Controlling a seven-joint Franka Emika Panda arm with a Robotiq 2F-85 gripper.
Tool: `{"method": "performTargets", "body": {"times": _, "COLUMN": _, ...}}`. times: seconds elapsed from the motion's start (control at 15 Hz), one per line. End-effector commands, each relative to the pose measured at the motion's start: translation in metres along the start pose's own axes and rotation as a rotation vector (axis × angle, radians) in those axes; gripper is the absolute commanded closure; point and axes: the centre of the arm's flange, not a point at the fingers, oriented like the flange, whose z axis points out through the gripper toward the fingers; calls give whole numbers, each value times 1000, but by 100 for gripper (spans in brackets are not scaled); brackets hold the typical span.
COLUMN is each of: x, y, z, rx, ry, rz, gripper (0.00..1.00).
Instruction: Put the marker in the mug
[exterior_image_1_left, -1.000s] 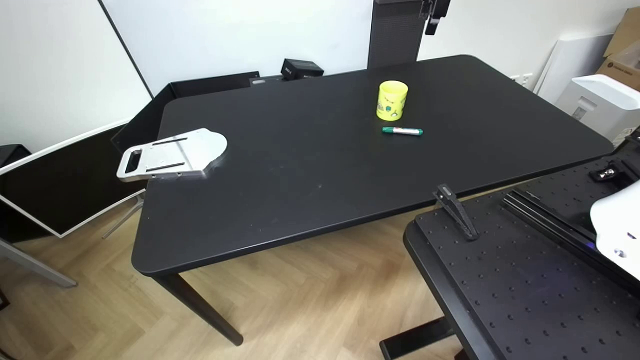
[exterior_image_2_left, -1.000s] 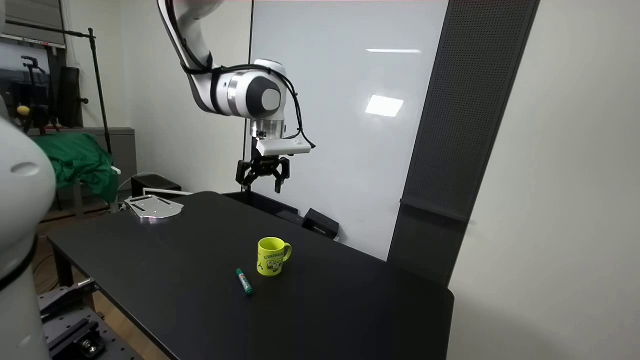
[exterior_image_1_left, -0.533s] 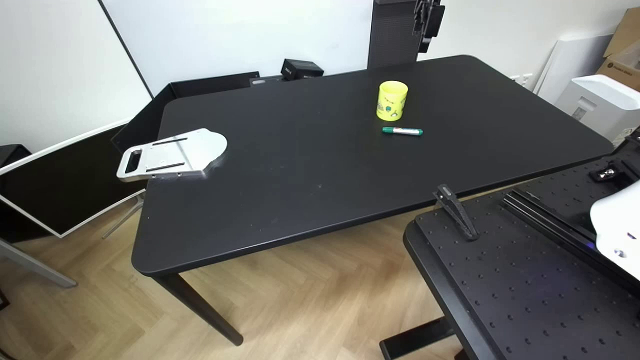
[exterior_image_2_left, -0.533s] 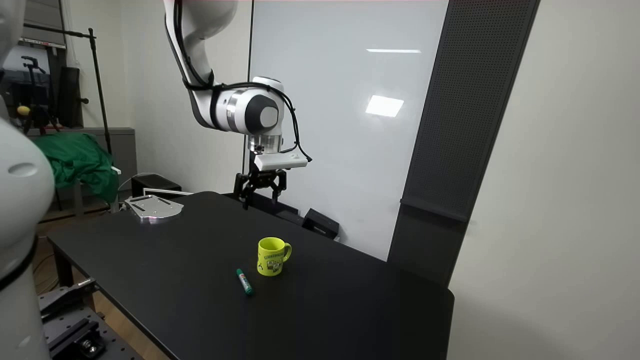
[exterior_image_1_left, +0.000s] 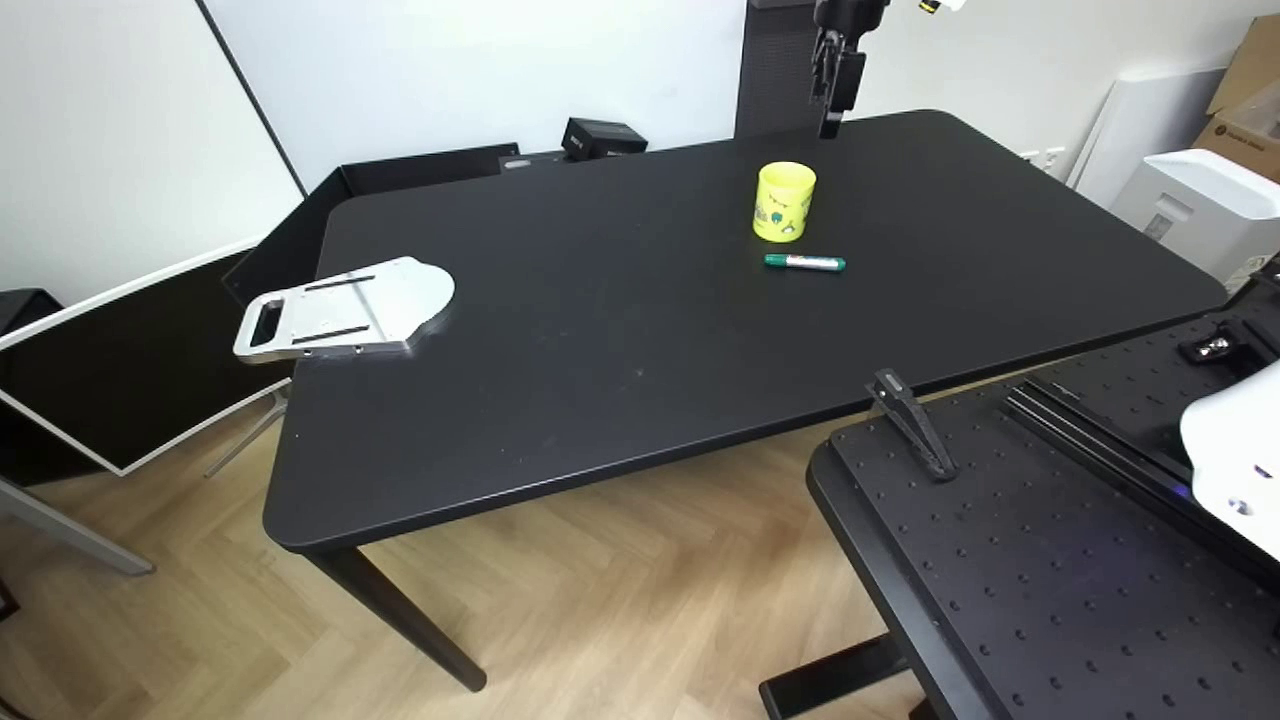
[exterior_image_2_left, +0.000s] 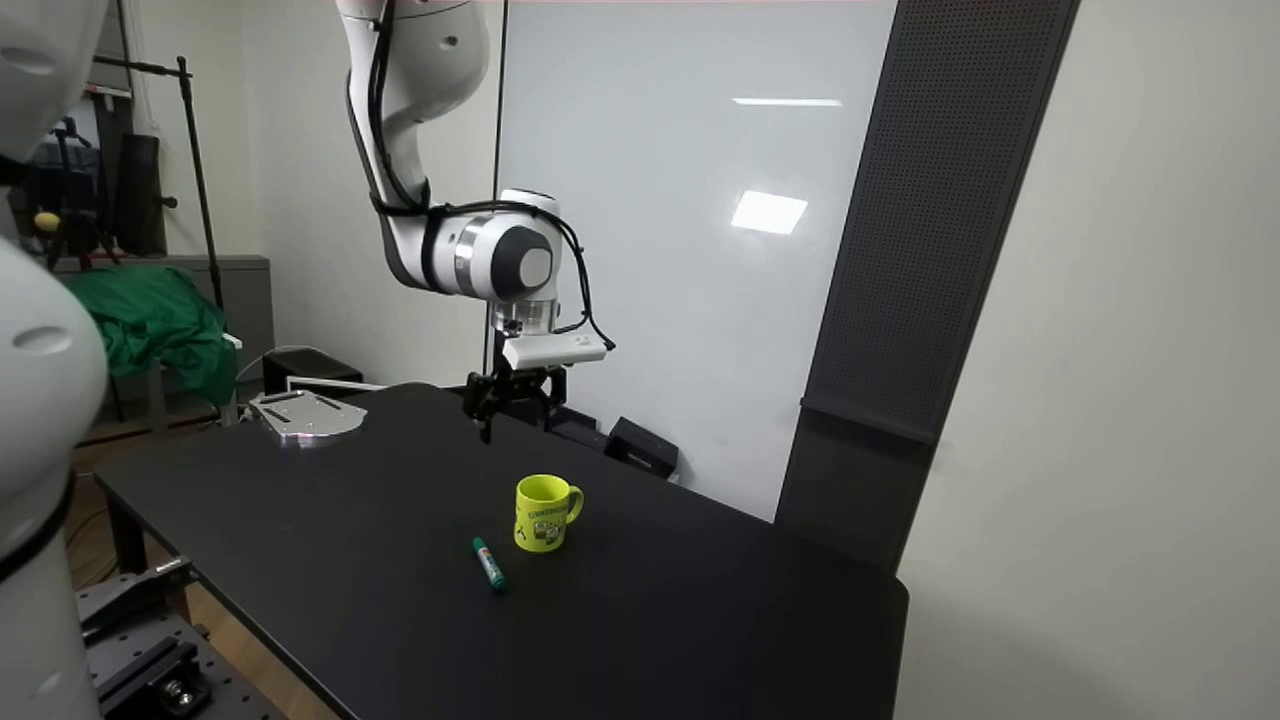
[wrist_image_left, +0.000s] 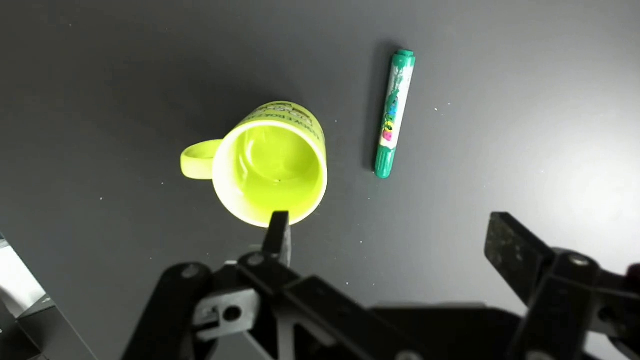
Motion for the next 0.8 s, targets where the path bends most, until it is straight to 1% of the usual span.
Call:
{"method": "performTargets", "body": {"times": 0.0, "x": 4, "y": 0, "z": 2, "rx": 1, "ry": -1, "rz": 2, "gripper": 0}}
{"method": "performTargets", "body": {"times": 0.53, "x": 7, "y": 2, "z": 2, "rx": 1, "ry": -2, "rz": 4, "gripper": 0}}
{"method": "performTargets", "body": {"times": 0.73, "x": 6, "y": -2, "z": 13, "rx": 6, "ry": -18, "rz": 0, "gripper": 0}}
